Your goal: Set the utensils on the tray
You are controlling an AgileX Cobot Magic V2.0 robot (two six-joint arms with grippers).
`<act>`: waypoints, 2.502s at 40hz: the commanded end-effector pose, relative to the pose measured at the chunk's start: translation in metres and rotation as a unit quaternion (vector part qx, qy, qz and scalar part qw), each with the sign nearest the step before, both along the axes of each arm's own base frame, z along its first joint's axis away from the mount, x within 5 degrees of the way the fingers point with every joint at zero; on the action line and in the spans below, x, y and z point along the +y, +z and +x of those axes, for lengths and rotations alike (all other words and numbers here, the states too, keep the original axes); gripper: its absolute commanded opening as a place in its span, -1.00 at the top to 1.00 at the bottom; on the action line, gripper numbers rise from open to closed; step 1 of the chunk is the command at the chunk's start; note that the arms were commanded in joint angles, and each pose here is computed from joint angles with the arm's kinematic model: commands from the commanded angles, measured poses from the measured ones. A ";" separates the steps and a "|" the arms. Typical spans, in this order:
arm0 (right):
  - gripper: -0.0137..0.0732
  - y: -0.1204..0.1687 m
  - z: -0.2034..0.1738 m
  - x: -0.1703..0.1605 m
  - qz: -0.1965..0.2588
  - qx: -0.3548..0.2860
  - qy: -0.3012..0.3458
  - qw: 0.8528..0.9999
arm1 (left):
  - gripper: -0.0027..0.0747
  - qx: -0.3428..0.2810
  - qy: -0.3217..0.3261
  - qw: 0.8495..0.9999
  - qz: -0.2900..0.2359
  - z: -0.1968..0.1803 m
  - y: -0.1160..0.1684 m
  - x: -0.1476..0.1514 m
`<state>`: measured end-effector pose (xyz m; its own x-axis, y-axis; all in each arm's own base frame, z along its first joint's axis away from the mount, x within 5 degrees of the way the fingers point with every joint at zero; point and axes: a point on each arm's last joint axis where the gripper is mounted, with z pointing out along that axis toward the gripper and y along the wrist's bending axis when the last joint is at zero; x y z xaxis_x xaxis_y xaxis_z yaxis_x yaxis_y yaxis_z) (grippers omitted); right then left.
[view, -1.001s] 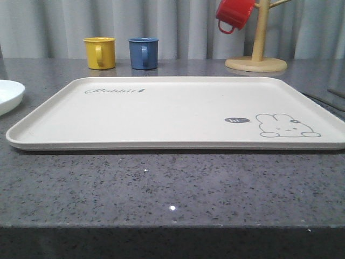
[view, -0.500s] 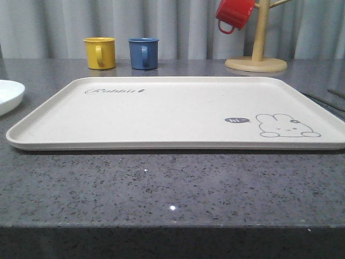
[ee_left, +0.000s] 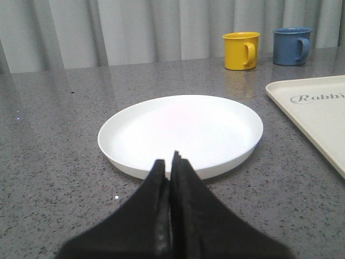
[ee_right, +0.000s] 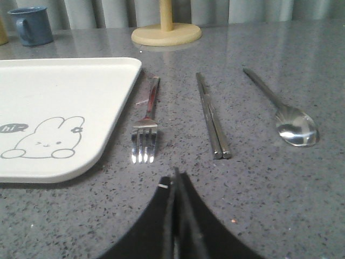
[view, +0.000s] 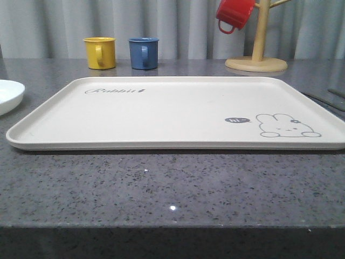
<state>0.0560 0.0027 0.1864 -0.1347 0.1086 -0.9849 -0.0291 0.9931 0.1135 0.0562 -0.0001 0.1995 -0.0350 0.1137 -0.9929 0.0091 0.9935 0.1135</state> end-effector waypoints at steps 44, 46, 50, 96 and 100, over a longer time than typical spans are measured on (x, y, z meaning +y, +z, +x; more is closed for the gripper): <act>0.96 0.152 0.012 0.000 -0.002 -0.051 -0.002 0.999 | 0.98 -0.033 0.002 0.999 0.001 0.026 0.126 0.000; 0.96 0.150 0.016 0.000 -0.002 -0.041 -0.002 0.999 | 0.98 -0.031 0.002 1.000 0.001 0.027 0.125 0.000; 0.96 0.150 0.018 0.000 -0.002 -0.037 -0.002 0.999 | 0.97 -0.037 0.002 0.999 0.001 0.027 0.126 0.000; -0.61 0.150 0.017 0.000 -0.002 -0.038 -0.002 0.999 | -0.36 0.238 -0.110 0.961 0.091 0.124 0.174 -0.040; -0.61 0.150 0.017 0.000 -0.002 -0.038 -0.002 0.999 | -0.34 0.333 -0.135 0.924 0.131 0.156 0.168 -0.055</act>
